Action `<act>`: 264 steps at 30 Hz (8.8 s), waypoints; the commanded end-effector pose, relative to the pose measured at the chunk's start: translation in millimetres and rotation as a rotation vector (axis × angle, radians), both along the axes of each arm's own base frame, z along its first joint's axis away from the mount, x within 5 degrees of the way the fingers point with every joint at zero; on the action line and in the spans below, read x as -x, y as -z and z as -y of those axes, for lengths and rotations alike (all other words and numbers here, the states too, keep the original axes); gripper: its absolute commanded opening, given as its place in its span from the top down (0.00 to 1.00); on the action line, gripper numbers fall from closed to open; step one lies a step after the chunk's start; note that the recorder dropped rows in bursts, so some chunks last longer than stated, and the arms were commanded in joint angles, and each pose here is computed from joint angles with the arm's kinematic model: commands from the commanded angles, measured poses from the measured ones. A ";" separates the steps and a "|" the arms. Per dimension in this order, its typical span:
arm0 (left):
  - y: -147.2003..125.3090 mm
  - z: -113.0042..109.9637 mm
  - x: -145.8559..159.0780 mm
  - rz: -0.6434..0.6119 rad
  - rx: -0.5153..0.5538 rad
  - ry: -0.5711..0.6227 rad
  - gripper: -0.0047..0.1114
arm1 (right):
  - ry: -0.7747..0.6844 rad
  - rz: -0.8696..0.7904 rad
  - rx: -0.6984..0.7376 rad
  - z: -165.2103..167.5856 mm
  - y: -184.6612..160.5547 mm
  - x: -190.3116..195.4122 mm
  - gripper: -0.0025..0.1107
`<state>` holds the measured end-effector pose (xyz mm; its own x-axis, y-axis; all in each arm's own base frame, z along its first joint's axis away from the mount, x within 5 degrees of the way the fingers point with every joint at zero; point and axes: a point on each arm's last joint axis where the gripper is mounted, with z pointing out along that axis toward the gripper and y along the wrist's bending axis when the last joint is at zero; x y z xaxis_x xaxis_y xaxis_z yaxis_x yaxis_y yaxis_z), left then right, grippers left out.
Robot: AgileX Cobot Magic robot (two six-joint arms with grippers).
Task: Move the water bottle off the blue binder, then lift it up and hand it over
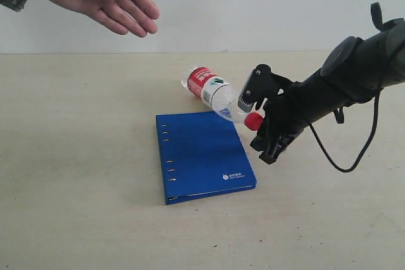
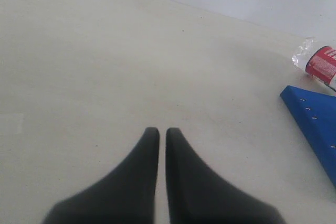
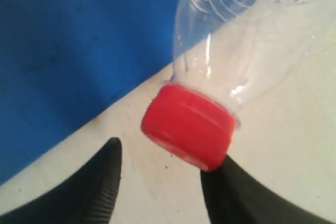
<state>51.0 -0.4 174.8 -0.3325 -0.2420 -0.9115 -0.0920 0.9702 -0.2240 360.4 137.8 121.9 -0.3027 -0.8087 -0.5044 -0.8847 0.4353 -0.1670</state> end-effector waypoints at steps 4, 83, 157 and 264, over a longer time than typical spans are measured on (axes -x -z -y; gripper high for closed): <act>0.5 -0.1 -0.1 0.005 0.008 -0.005 0.92 | 0.172 0.033 -0.086 0.3 -6.2 -9.2 0.37; 0.5 -0.1 -0.1 0.005 0.008 -0.005 0.92 | 0.754 0.261 -0.251 98.5 -170.6 21.1 0.98; -87.6 -5.7 14.9 1.037 0.185 -0.037 0.92 | 0.369 -0.158 -0.213 -12.0 -170.4 96.8 0.58; 75.2 117.4 -238.4 -0.296 0.436 0.723 0.52 | 0.440 -0.682 -0.590 12.0 21.3 6.7 0.55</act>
